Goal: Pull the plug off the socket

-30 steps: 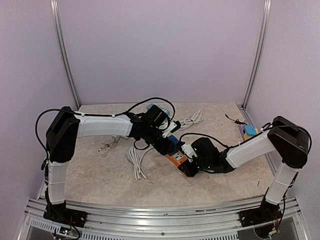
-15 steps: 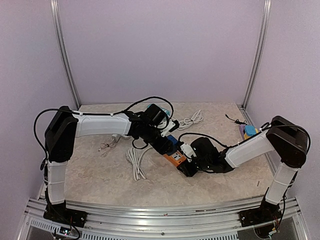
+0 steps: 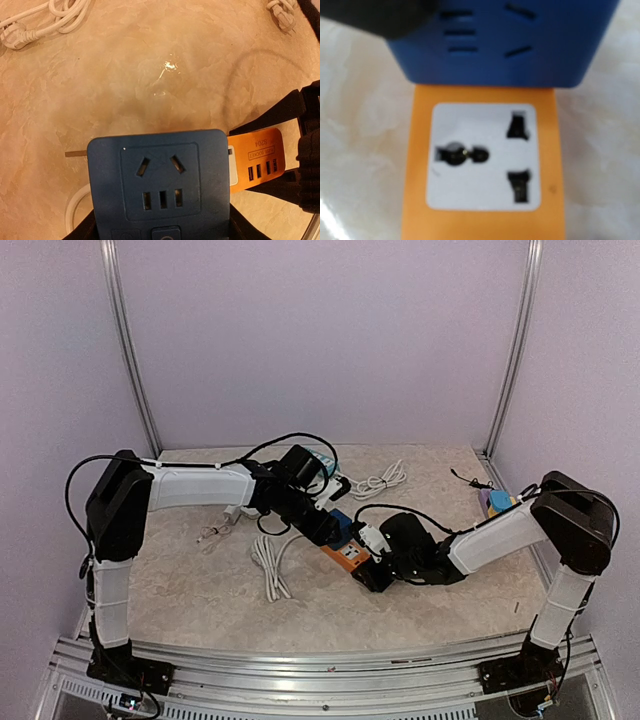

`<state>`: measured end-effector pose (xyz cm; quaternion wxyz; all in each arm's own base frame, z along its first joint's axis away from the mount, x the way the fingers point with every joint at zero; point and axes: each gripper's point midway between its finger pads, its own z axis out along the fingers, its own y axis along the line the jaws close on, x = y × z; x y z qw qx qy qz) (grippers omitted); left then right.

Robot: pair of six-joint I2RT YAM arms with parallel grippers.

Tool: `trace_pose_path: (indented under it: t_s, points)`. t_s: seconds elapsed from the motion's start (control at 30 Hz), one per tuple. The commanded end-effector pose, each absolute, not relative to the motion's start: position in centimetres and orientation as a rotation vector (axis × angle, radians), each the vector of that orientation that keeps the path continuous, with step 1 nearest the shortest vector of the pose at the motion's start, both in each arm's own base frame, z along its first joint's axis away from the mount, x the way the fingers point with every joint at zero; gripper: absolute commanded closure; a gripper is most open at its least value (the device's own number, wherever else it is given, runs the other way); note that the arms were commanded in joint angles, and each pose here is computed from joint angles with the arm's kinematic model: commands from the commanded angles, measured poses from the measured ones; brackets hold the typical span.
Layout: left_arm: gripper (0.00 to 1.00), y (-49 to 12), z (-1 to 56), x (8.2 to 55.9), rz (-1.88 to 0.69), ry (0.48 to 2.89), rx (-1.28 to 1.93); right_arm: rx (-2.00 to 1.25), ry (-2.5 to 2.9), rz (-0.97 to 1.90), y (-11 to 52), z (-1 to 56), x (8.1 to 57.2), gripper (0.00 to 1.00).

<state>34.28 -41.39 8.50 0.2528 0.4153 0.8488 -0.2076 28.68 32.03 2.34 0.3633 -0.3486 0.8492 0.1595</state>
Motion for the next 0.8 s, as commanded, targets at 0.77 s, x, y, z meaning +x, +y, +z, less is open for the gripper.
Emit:
trace_pose_path:
  t_s: [0.77]
  points:
    - [0.79,-44.8,13.4,32.1,-0.518,2.151,1.274,-0.974,2.290,0.359,30.7,-1.1,27.5,0.98]
